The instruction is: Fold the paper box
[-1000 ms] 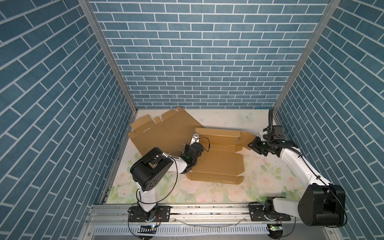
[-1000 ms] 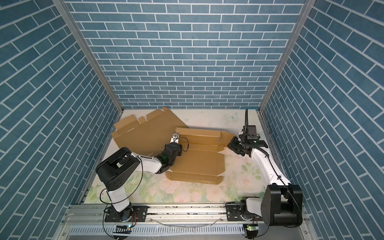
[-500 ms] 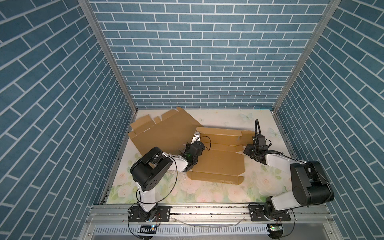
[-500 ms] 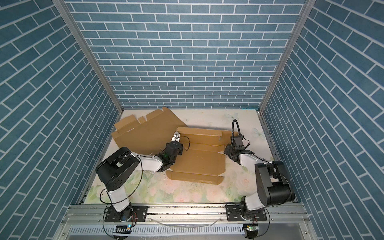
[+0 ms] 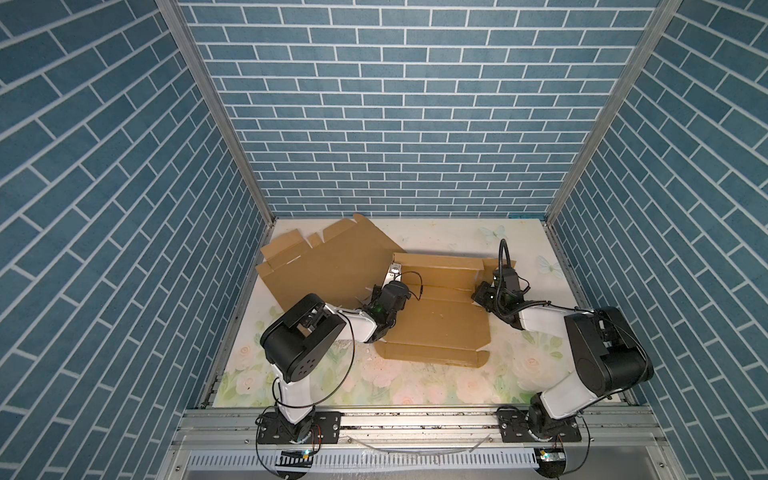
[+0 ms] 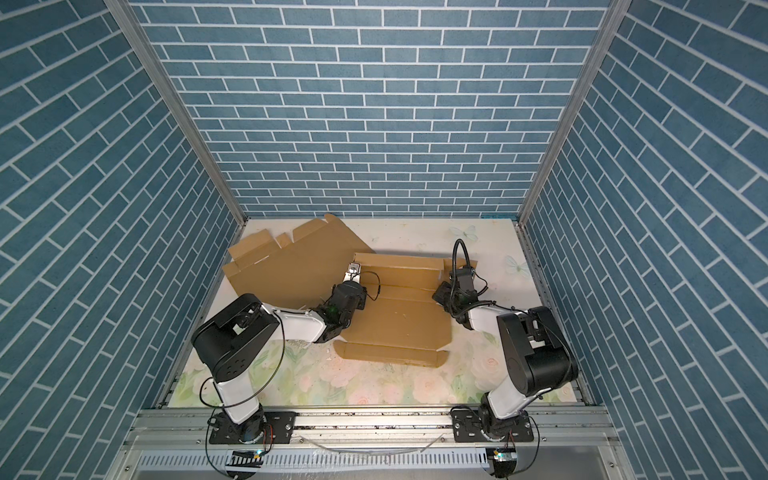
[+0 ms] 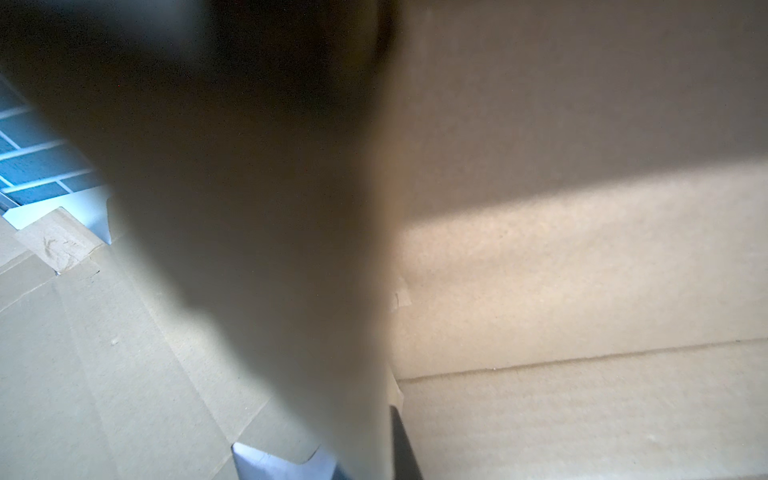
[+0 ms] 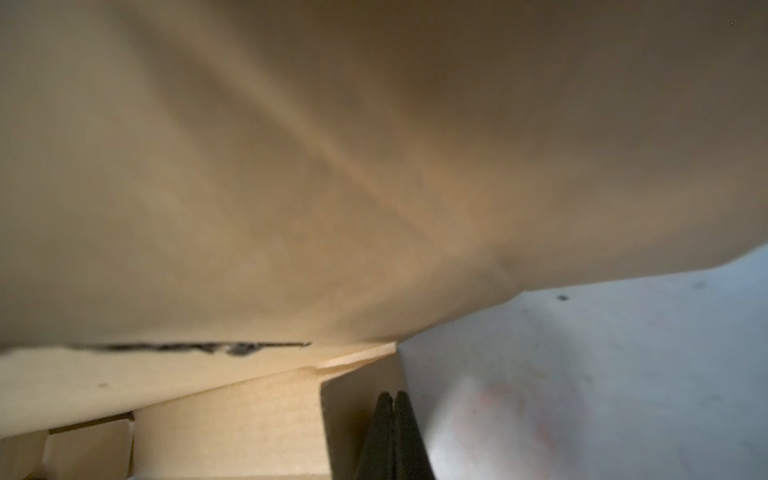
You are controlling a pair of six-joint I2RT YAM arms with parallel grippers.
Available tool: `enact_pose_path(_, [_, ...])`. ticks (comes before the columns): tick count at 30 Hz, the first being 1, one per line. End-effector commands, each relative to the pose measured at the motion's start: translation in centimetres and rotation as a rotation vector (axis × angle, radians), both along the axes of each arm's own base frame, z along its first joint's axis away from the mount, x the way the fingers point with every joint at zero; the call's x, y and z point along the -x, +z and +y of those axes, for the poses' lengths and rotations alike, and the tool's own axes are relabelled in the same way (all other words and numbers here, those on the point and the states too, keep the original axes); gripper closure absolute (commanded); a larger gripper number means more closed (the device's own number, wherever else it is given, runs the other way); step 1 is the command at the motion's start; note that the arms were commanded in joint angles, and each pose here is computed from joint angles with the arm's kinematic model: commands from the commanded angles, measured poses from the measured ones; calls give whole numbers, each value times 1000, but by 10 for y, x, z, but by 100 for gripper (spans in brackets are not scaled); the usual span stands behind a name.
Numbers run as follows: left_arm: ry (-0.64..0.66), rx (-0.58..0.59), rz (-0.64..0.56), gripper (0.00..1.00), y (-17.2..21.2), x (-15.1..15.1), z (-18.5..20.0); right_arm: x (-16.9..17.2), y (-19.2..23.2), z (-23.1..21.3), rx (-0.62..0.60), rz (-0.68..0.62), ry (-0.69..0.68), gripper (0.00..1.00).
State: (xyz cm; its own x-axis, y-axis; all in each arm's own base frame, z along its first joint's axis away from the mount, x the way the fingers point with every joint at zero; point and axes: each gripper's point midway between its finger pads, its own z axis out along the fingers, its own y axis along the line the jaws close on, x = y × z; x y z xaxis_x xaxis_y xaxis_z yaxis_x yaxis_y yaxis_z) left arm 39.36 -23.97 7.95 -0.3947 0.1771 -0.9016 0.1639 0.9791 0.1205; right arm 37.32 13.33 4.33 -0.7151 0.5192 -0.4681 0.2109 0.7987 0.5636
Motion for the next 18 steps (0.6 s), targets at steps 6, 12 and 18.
enact_pose_path(6, [-14, -58, 34, 100, -10, 3, 2, 8, 22, 19, -72, 2, 128, 96])
enact_pose_path(12, [11, -92, 70, 100, -16, 4, 9, 40, 50, -19, 25, 31, 287, 86])
enact_pose_path(18, [8, -92, 80, 100, -19, 2, 9, 36, 91, -76, 175, -31, 186, 77])
